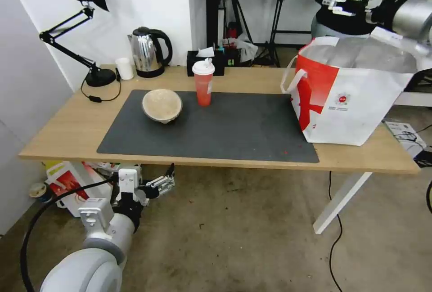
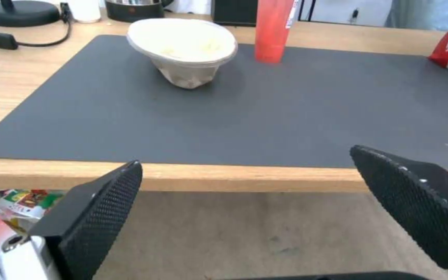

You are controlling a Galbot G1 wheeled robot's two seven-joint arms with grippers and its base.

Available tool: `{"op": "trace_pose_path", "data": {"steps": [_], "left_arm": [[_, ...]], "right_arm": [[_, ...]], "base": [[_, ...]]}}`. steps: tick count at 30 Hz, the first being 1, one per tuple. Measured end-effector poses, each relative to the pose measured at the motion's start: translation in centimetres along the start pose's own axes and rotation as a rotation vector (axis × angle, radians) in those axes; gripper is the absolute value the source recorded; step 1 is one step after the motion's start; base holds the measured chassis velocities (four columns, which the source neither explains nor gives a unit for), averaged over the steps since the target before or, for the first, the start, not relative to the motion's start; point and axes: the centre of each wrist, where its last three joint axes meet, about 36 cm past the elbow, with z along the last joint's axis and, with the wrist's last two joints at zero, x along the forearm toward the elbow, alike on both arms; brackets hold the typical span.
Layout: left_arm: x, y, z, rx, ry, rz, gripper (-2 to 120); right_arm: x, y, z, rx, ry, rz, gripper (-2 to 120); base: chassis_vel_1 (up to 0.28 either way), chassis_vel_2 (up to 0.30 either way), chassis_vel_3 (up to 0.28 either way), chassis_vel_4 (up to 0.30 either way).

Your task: Pick up the trash from the table and place it into the takeout bag.

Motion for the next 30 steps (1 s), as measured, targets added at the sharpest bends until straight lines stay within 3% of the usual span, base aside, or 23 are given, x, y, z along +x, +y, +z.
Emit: {"op": "trace_pose_path", "data": {"steps": [1, 3, 5, 6, 10, 18, 22, 30], "left_arm": [[0.0, 0.0, 0.0, 0.0, 0.0, 0.0, 100], [0.0, 0.1, 0.0, -0.004, -0.001, -0.001, 100], [0.0, 0.1, 0.0, -0.004, 0.001, -0.003, 100], [0.0, 0.1, 0.0, -0.004, 0.001, -0.003, 100], [0.2, 0.3, 0.2, 0.001, 0.009, -0.014, 100], [0.4, 0.3, 0.4, 0.013, 0.016, -0.031, 100], [0.4, 0.2, 0.5, 0.014, 0.016, -0.034, 100], [0.4, 0.2, 0.5, 0.02, 0.013, -0.039, 100]], "right_arm": [[0.0, 0.0, 0.0, 0.0, 0.0, 0.0, 100], [2.3, 3.0, 2.7, 0.007, -0.151, -0.028, 100], [4.0, 5.9, 6.1, 0.004, -0.218, -0.045, 100], [4.0, 5.9, 6.1, 0.004, -0.218, -0.045, 100], [6.6, 12.1, 11.8, 0.027, -0.327, -0.033, 100], [8.1, 16.0, 17.1, 0.008, -0.402, -0.026, 100], [9.6, 17.9, 20.3, 0.033, -0.49, -0.016, 100], [13.2, 20.6, 25.4, 0.076, -0.514, 0.039, 100]], "base": [[0.0, 0.0, 0.0, 0.0], [0.0, 0.0, 0.0, 0.0], [0.0, 0.0, 0.0, 0.0], [0.0, 0.0, 0.0, 0.0], [0.0, 0.0, 0.0, 0.0], [0.0, 0.0, 0.0, 0.0], [0.0, 0.0, 0.0, 0.0], [0.0, 0.0, 0.0, 0.0]]}}
